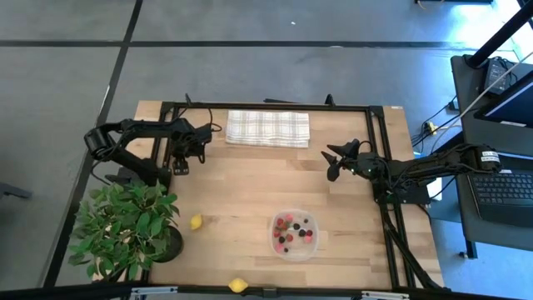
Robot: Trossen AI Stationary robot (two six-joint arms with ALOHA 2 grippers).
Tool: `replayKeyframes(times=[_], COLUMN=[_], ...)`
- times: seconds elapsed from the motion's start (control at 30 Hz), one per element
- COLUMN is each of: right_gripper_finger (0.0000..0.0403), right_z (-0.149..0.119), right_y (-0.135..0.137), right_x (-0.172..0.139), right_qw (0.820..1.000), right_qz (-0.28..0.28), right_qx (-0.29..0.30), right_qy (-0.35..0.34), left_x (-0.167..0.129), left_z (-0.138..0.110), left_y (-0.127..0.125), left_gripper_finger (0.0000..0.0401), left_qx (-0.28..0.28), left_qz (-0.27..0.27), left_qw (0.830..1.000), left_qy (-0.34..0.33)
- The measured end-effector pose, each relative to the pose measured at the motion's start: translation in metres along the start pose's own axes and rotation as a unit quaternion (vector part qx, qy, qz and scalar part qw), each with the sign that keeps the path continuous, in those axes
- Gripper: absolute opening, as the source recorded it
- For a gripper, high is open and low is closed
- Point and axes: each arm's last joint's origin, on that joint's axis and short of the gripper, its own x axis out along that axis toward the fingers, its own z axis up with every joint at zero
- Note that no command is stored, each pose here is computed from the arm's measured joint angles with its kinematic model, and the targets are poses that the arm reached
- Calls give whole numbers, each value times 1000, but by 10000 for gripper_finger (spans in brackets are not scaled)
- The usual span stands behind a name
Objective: Pick and placing Produce into tupperware
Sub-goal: Put the dark purple cherry into the transparent bin
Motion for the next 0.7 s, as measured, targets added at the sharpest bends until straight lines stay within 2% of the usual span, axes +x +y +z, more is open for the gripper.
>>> replayKeyframes(times=[0.4, 0.7], right_gripper_finger=[182, 182], right_z=[0, 0], right_y=[0, 0], right_x=[0, 0], right_qw=[1000, 1000], right_qz=[0, 0], right_qx=[-3, 2], right_qy=[0, 0], left_x=[11, 12], left_z=[-4, 1], left_y=[-2, -3], left_gripper_finger=[271, 271], left_qx=[8, 17], left_qz=[8, 19], left_qw=[1000, 1000], left_qy=[10, -13])
